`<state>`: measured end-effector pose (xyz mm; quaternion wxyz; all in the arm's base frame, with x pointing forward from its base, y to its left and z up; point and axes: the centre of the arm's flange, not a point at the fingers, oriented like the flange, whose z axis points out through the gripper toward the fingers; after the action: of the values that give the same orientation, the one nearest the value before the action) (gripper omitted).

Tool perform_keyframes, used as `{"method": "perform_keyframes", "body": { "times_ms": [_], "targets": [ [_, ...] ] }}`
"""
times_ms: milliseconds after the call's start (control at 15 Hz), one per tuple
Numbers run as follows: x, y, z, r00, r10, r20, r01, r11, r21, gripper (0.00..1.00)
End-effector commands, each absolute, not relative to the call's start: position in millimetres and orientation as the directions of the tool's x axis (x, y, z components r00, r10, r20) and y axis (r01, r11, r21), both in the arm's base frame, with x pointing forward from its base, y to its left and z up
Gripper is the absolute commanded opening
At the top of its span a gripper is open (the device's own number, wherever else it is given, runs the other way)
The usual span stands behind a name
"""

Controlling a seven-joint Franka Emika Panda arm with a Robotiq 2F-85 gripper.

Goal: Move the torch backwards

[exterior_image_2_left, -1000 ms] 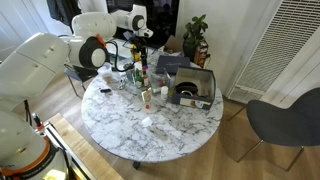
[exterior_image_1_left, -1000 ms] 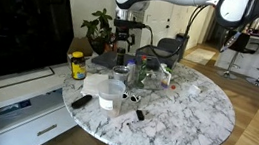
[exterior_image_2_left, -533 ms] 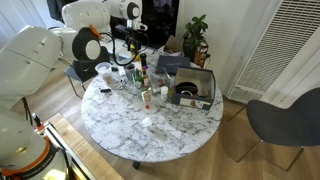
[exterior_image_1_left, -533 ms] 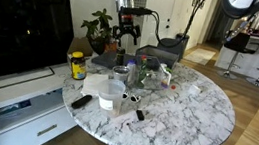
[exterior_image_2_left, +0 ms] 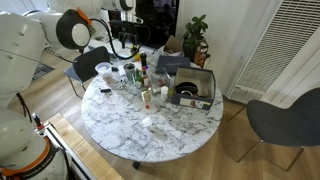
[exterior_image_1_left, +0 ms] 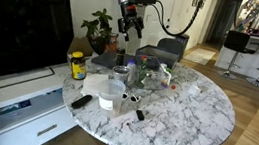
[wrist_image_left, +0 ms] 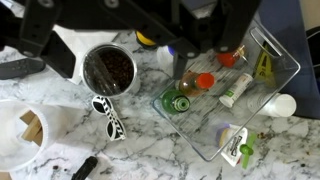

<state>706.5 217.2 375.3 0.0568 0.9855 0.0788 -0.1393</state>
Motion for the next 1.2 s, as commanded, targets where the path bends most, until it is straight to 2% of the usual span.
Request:
{"method": "perform_keyframes", "body": {
  "times_ms": [0,333,800,1133],
  "targets": [
    [635,186,380,0.931,0.259,-0.258,0.284,-0.957,0.063,1.00],
    [621,171,402,0.924,0.308,-0.225,0.319,-0.948,0.012,1.00],
    [591,150,421,0.962,0.259,-0.086,0.254,-0.965,-0.068,1.00],
    [557,135,422,0.980,0.182,-0.083,0.175,-0.980,-0.094,1.00]
  ]
}}
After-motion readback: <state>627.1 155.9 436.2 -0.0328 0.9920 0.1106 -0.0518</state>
